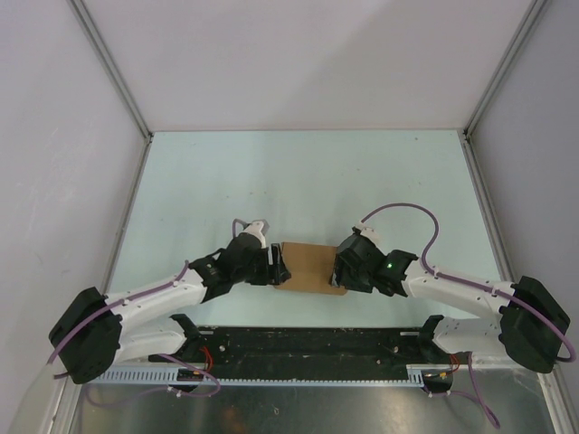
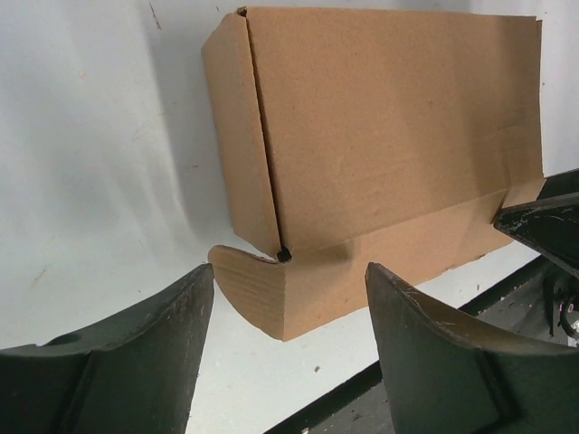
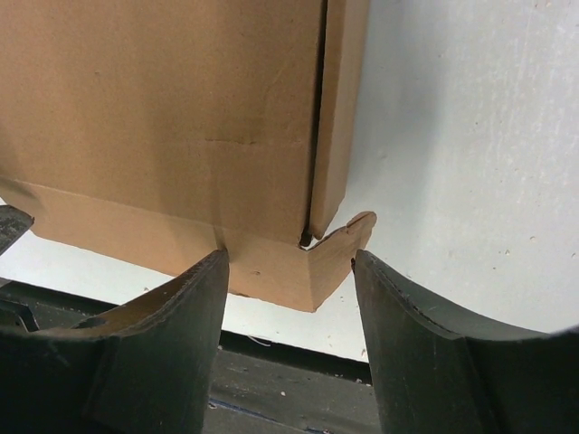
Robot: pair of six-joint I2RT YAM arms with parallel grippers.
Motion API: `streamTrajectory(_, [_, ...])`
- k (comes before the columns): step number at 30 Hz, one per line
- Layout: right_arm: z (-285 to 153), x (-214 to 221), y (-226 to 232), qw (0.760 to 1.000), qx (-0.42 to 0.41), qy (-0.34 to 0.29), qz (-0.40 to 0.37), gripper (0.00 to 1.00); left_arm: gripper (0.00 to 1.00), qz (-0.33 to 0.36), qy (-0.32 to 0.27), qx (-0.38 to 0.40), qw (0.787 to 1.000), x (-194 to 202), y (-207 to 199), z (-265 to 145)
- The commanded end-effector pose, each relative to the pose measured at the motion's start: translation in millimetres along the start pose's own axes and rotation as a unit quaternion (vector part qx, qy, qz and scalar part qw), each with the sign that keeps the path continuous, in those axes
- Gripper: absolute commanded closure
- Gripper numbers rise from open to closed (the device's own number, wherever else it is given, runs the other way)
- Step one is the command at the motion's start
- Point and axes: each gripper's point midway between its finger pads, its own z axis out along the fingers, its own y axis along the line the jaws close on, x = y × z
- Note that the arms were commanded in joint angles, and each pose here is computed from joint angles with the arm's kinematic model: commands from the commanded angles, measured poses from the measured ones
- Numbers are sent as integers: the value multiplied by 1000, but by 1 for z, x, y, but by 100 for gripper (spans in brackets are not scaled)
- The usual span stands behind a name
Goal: Fold the paper box
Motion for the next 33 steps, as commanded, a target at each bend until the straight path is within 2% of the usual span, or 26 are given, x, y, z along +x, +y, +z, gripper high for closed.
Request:
streamTrajectory(1, [0,-7,-2,1000,6,-22,-5,37,27,10,-16,12,1000,-12,-12,-2])
streamTrajectory(16, [6,-9,-2,999,9,-25,-20,41,28,20,-9,0,1000,-17,-16,8])
streamTrajectory(33, [-1,-9,29,998,-64,-9,-4,43,28,8,5,41,999,-13,-35,3])
